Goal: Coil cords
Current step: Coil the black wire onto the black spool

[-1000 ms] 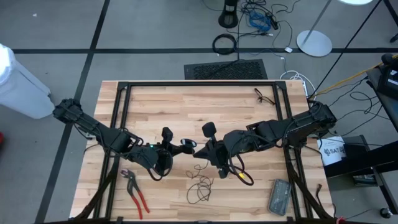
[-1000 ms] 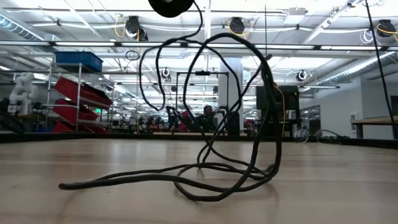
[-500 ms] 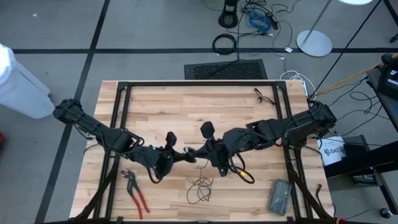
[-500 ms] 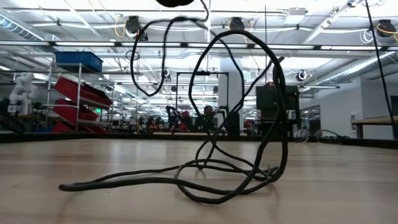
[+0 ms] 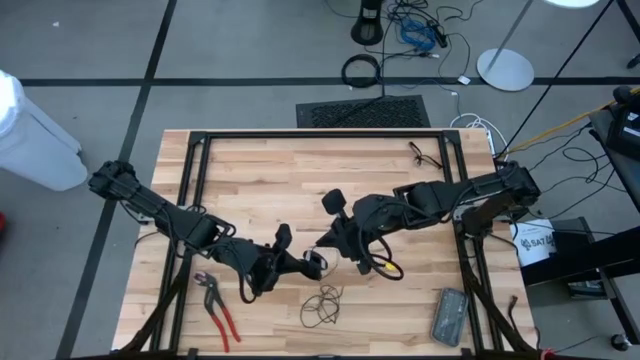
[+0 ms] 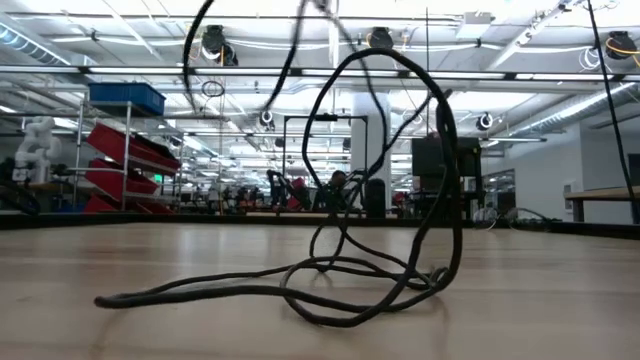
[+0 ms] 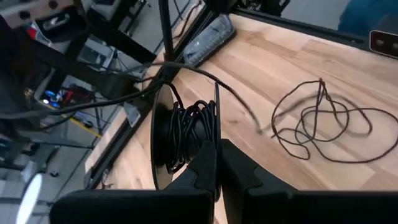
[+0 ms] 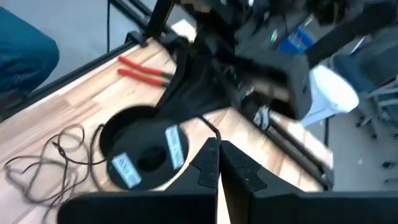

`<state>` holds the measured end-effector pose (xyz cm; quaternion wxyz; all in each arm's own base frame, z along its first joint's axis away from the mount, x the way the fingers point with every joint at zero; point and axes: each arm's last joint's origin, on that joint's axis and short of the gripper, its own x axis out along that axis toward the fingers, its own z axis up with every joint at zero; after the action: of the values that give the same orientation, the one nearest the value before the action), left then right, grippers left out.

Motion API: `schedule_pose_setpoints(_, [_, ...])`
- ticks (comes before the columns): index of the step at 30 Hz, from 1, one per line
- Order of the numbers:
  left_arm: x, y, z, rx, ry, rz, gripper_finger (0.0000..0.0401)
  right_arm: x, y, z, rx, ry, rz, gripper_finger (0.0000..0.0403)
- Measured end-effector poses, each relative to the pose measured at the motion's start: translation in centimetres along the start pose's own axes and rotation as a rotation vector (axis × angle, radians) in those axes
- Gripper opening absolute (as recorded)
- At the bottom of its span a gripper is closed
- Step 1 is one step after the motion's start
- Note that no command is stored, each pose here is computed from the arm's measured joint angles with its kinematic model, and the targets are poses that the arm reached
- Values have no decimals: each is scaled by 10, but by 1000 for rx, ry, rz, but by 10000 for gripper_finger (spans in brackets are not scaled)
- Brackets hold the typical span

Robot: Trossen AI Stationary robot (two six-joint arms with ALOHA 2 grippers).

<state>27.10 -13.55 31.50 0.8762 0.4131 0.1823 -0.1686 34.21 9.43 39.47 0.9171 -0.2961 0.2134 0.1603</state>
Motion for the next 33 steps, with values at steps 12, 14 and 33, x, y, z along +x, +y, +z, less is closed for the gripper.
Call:
schedule_pose_setpoints(12, [-2,9,17,77,-252,18,8,-15,-9,6,-30,30,16,0])
schedule_pose_setpoints(14, [-3,10,18,90,-262,24,8,-14,-10,5,-27,22,24,0])
schedule_pose_setpoints(33, [-3,14,19,91,-308,26,8,20,-26,-1,5,-94,56,0])
